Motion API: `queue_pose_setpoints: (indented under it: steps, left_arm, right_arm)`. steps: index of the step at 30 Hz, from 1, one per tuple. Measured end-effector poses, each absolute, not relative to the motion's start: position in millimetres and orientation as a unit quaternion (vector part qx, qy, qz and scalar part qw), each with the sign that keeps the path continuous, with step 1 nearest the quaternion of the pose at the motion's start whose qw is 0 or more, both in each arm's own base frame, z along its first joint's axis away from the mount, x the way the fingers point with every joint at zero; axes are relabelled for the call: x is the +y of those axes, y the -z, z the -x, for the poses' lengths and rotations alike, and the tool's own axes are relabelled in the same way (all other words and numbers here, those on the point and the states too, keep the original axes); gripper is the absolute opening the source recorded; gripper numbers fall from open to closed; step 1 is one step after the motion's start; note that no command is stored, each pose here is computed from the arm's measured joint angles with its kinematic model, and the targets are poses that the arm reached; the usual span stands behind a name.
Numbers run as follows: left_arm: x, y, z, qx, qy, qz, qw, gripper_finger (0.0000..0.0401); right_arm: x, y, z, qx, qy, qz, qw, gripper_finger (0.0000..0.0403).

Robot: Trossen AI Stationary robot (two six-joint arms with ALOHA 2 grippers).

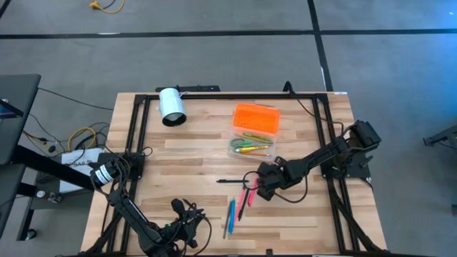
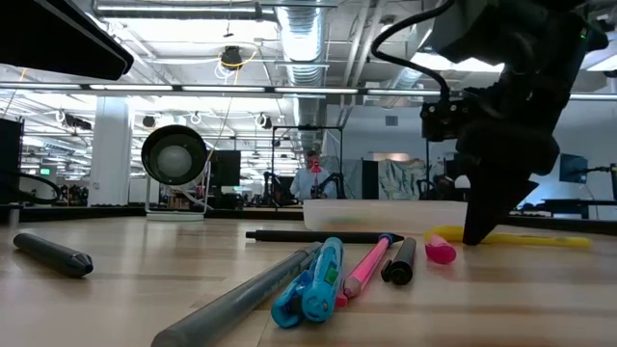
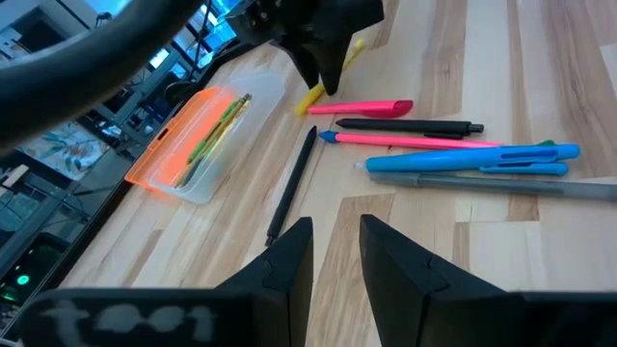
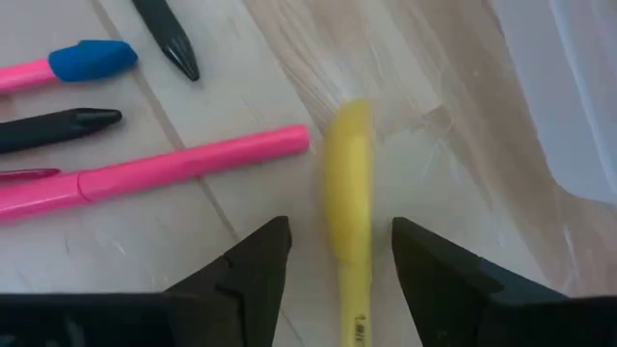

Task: Pick & place school supplies into a supply box
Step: Put the yellow pen into the supply box

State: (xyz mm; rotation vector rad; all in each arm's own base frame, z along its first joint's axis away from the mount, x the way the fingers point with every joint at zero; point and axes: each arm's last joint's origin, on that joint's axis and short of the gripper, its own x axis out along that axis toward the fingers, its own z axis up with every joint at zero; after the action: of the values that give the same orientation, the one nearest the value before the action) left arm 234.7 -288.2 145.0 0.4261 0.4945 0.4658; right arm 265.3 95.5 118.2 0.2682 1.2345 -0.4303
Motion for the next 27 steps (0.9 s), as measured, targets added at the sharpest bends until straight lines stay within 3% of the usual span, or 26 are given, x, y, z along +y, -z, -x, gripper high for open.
queue_pose_setpoints:
  steps: [3, 9, 27]
  left_arm:
    - [-287.5, -145.2, -235.6, 0.239, -0.229, -0.208, 0.920, 0.0080]
    - [-286.6, -145.2, -236.6, 0.239, -0.230, -0.209, 0.920, 0.0080]
    - [-286.4, -145.2, -236.7, 0.239, -0.230, -0.212, 0.919, 0.0080]
  right_arm:
    - [100.2, -117.0, -262.4, 0.577, 0.191, -0.115, 0.786, 0.0138]
    - [113.1, -116.5, -256.5, 0.583, 0.165, -0.082, 0.792, 0.0020]
    - [175.5, -128.1, -229.0, 0.503, 0.126, 0.103, 0.849, 0.0005]
